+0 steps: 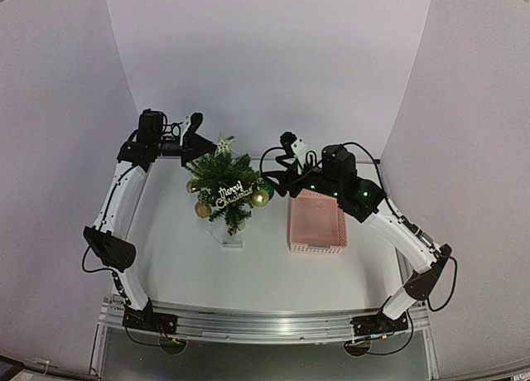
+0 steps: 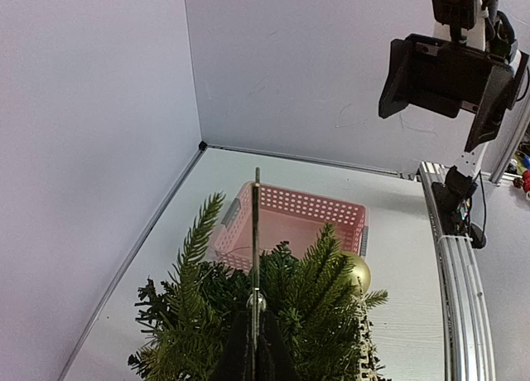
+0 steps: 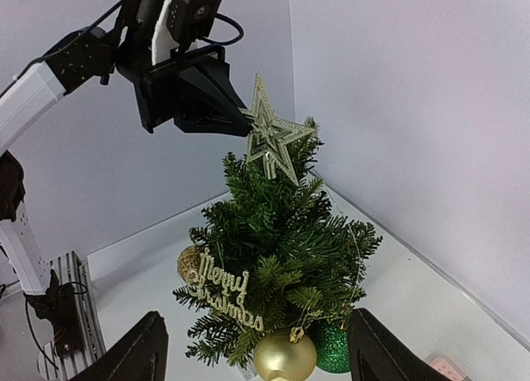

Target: Decorate the small christmas tree

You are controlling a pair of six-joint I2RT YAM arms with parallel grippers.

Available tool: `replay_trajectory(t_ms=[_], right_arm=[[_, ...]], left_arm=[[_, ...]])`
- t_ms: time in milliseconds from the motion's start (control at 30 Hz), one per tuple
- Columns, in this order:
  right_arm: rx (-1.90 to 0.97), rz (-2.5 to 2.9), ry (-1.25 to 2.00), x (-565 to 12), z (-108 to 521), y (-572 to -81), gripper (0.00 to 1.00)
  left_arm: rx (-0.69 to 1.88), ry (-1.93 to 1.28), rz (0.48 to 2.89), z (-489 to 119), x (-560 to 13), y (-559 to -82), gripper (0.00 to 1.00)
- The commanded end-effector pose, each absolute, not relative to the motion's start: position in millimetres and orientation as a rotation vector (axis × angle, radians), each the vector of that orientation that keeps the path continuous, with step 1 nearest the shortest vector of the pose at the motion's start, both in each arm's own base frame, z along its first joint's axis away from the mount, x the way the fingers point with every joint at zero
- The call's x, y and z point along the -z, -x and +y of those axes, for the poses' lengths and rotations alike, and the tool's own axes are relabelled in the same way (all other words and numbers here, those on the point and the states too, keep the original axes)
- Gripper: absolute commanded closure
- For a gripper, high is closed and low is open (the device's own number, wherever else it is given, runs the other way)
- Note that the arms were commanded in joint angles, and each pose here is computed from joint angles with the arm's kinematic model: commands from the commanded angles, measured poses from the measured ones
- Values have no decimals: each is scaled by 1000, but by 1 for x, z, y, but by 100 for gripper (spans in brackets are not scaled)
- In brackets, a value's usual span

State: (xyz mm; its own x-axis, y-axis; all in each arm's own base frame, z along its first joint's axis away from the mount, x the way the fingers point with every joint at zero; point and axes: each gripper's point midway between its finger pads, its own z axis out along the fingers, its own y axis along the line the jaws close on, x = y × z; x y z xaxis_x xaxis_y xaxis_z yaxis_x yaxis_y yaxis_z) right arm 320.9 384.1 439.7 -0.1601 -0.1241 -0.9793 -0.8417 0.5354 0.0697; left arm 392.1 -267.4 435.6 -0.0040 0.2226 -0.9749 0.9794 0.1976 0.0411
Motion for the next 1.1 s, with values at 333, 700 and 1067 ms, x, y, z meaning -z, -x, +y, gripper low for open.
replay_trajectory(t_ms=[333, 700, 1067], right_arm=[[-810, 1582, 816, -457, 379, -315, 28], [-812, 1581, 817, -456, 379, -315, 28], [-812, 1581, 818, -456, 378, -314, 28]], left_arm=[[878, -1206, 1336, -265, -477, -389, 100], [866, -1204, 1400, -270, -456, -402, 100], [892, -1211, 1402, -271, -457, -395, 100]])
